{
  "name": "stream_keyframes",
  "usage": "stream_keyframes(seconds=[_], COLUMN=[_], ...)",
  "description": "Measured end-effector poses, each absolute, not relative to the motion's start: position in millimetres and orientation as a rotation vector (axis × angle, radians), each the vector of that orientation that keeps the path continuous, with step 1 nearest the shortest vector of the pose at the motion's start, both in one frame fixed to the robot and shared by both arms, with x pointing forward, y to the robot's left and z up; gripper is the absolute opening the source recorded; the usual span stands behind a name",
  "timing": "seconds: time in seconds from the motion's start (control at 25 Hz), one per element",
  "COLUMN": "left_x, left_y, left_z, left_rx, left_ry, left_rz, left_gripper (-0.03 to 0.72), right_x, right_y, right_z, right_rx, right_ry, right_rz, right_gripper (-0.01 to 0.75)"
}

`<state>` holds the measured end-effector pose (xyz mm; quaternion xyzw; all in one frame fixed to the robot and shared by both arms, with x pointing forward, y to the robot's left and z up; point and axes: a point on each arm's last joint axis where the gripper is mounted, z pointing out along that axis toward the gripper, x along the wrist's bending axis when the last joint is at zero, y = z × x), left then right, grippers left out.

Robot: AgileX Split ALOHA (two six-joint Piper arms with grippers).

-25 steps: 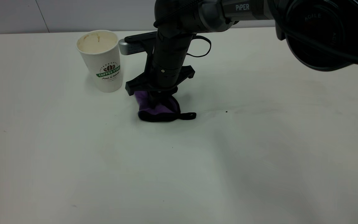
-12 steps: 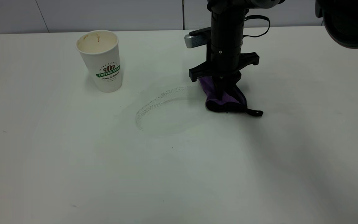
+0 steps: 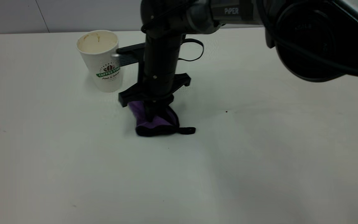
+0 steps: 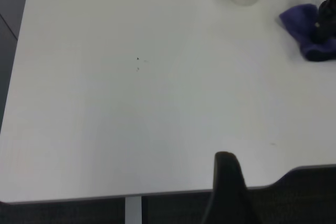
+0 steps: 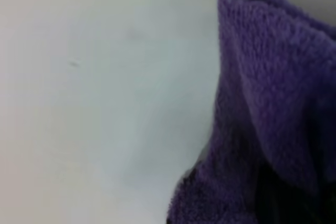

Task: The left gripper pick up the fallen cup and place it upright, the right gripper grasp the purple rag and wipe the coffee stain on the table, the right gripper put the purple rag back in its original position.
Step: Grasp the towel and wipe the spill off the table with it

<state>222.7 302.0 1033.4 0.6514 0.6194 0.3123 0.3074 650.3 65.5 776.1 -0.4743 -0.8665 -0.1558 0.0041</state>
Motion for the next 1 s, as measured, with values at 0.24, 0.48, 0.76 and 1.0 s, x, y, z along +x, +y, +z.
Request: stream_keyframes(seconds=[0.24, 0.48, 0.76, 1.0], left_x=[223, 223, 223, 223], left_y=[302, 302, 302, 302], left_z=[1033, 1033, 1033, 1033], left_rx=[1.723, 1.723, 1.723, 1.723], left_ry=[1.638, 1.638, 1.638, 1.638], left_rz=[0.826, 0.826, 0.826, 0.826], left_gripper=[0.539, 0.539, 0.539, 0.539], right_x=[669, 703, 709, 721], right_y=[50, -3, -5, 4], right_z=[777, 776, 795, 813], right_rx=[-1.553, -1.721, -1.696, -1.703], right_ry=[-2.715, -2.598, -2.57, -2.61], right_rz=[-0.557, -0.508, -0.59, -0.841], right_gripper=[0.086, 0.086, 0.086, 0.086])
